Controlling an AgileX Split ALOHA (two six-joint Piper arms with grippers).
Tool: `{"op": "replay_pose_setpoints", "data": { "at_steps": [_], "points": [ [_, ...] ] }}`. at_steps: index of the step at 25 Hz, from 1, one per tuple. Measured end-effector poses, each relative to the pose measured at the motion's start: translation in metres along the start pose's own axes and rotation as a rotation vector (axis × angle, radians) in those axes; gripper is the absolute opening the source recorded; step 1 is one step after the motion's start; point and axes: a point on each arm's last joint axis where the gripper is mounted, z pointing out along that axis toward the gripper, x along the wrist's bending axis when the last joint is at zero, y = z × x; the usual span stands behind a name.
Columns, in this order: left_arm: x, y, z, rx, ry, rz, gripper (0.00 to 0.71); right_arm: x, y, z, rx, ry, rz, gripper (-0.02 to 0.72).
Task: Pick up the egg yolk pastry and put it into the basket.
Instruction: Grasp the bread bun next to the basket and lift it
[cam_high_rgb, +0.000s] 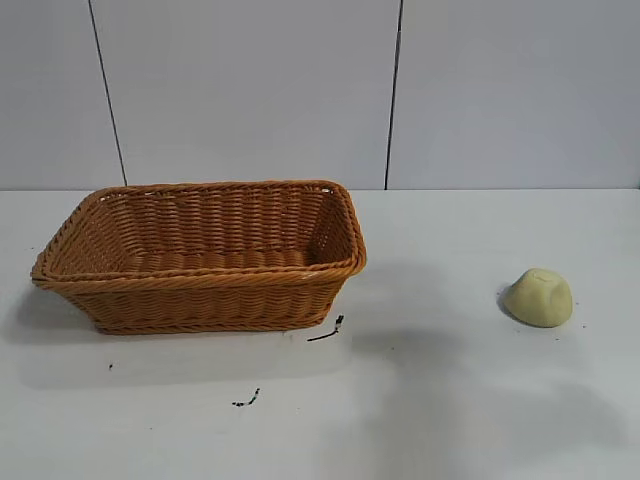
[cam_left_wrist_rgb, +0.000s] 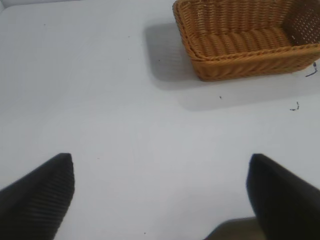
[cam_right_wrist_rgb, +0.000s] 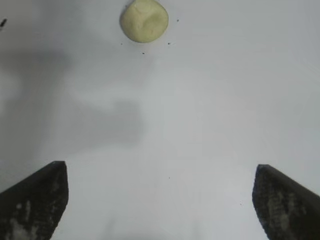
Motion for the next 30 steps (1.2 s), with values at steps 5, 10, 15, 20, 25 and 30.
{"op": "replay_pose_setpoints", "data": {
  "at_steps": [5, 10, 15, 20, 25, 30],
  "points": [
    [0.0, 0.0, 0.0, 0.0, 0.0, 0.0, 0.696, 0.021, 0.048, 0.04, 0.036, 0.016, -0.073, 0.693],
    [0.0, 0.0, 0.0, 0.0, 0.0, 0.0, 0.696, 0.032, 0.077, 0.069, 0.046, 0.022, -0.101, 0.693],
    [0.0, 0.0, 0.0, 0.0, 0.0, 0.0, 0.696, 0.034, 0.086, 0.102, 0.092, 0.019, -0.102, 0.693],
    [0.0, 0.0, 0.0, 0.0, 0.0, 0.0, 0.696, 0.034, 0.078, 0.146, 0.192, 0.013, -0.098, 0.693],
    [0.0, 0.0, 0.0, 0.0, 0.0, 0.0, 0.696, 0.034, 0.073, 0.17, 0.217, 0.007, -0.099, 0.693],
    [0.0, 0.0, 0.0, 0.0, 0.0, 0.0, 0.696, 0.034, 0.076, 0.172, 0.197, 0.007, -0.101, 0.692]
  ]
}}
